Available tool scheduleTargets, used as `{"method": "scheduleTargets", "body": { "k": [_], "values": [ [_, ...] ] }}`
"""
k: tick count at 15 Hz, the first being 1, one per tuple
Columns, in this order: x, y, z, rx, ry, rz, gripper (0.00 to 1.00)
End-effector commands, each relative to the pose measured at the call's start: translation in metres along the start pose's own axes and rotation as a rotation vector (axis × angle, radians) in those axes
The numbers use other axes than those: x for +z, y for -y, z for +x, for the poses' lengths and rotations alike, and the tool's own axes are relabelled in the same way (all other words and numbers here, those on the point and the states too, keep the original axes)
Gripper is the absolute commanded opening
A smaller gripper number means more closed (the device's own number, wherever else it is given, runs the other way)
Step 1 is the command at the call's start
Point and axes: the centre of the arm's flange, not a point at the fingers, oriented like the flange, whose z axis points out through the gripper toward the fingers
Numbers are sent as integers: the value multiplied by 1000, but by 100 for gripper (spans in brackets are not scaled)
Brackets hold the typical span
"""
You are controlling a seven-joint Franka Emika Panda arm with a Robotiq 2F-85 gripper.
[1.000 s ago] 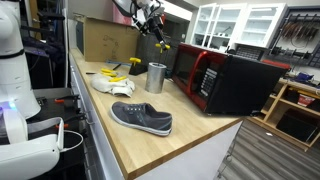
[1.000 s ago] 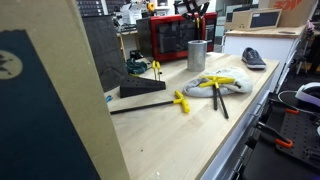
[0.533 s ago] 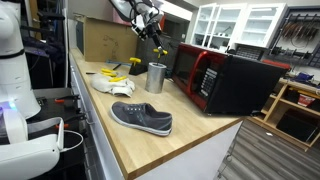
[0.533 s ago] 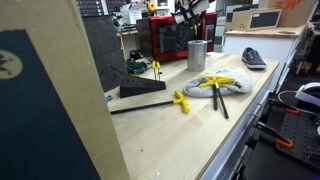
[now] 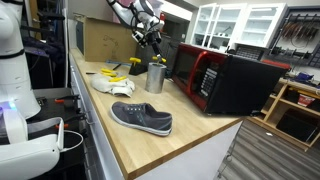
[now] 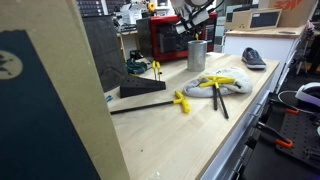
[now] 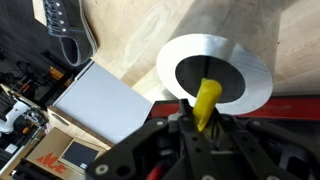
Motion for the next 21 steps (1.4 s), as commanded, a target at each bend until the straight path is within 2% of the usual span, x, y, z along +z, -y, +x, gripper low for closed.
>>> {"method": "scheduleTargets", "body": {
  "k": [1,5,6,7,15,21],
  "values": [
    [7,2,0,6,-1,-3,4],
    [11,5,-4,-1,8,-8,4],
    [12,5,-4,-1,11,-10,42],
    [13,6,-4,0,11,-11,43],
    [11,1,2,18,10,-12,100],
    [-3,-6,7,37,63,33,100]
  ]
}}
